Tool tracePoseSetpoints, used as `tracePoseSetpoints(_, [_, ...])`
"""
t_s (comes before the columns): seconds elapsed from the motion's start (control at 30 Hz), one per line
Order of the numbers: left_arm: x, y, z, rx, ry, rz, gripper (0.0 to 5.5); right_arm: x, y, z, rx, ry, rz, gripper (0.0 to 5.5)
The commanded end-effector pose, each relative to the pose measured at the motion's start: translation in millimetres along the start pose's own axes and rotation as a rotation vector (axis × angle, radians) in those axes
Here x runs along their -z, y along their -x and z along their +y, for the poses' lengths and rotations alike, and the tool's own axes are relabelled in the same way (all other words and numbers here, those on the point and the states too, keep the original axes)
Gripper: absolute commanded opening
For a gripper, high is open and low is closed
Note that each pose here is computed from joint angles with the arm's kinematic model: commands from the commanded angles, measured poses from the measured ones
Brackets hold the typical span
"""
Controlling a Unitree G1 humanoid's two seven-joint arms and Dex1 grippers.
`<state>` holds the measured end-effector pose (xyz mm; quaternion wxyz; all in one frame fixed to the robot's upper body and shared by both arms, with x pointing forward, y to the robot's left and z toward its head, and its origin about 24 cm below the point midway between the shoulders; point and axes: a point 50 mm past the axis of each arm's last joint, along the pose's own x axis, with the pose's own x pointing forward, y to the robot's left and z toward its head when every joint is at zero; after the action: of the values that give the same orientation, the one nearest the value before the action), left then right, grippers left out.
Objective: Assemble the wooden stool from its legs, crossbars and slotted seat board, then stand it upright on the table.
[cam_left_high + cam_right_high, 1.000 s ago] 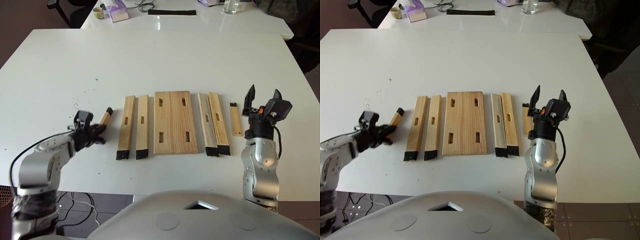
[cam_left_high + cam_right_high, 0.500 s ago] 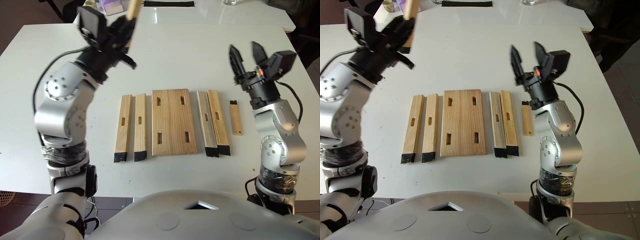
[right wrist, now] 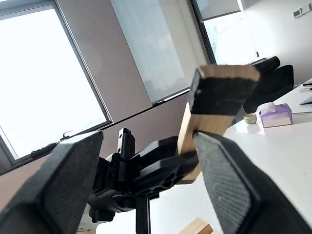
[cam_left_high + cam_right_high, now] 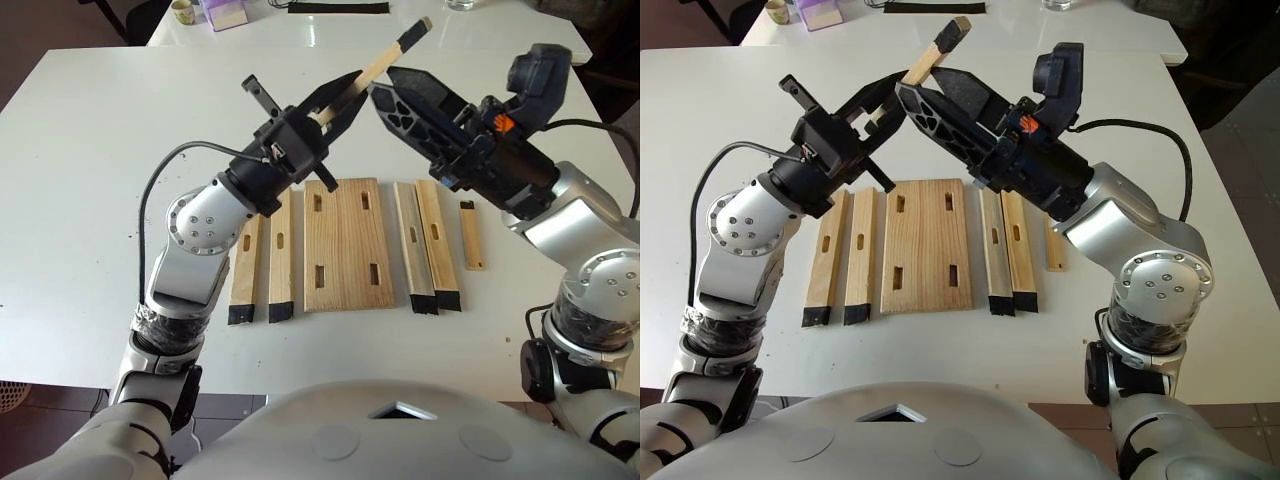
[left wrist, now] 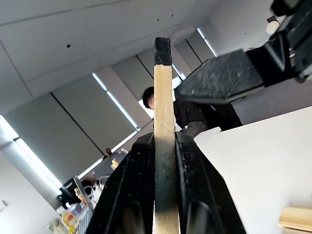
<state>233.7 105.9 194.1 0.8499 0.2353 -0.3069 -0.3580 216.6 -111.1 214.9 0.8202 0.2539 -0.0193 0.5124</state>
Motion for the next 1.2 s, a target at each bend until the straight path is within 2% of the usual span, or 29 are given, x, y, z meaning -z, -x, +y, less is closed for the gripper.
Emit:
tracePoseSetpoints(0.03, [-0.5, 0.2, -3.6, 0.002, -0.002, -0.014, 0.41, 3.1, 3.2, -0.7, 0.01, -0.003, 0.036, 3.42])
tracePoseSetpoints(0.77, [-3.2, 12.6, -20.7, 0.076, 0.038, -0.011, 0.41, 0.3, -0.2, -10.5, 0.029, 0.087, 0.072, 3.42])
tracePoseSetpoints(1.2, [-2.2, 11.5, -18.7, 0.072, 0.002, -0.017, 0.41, 3.1, 2.0, -15.7, 0.031, 0.131, 0.129, 1.54])
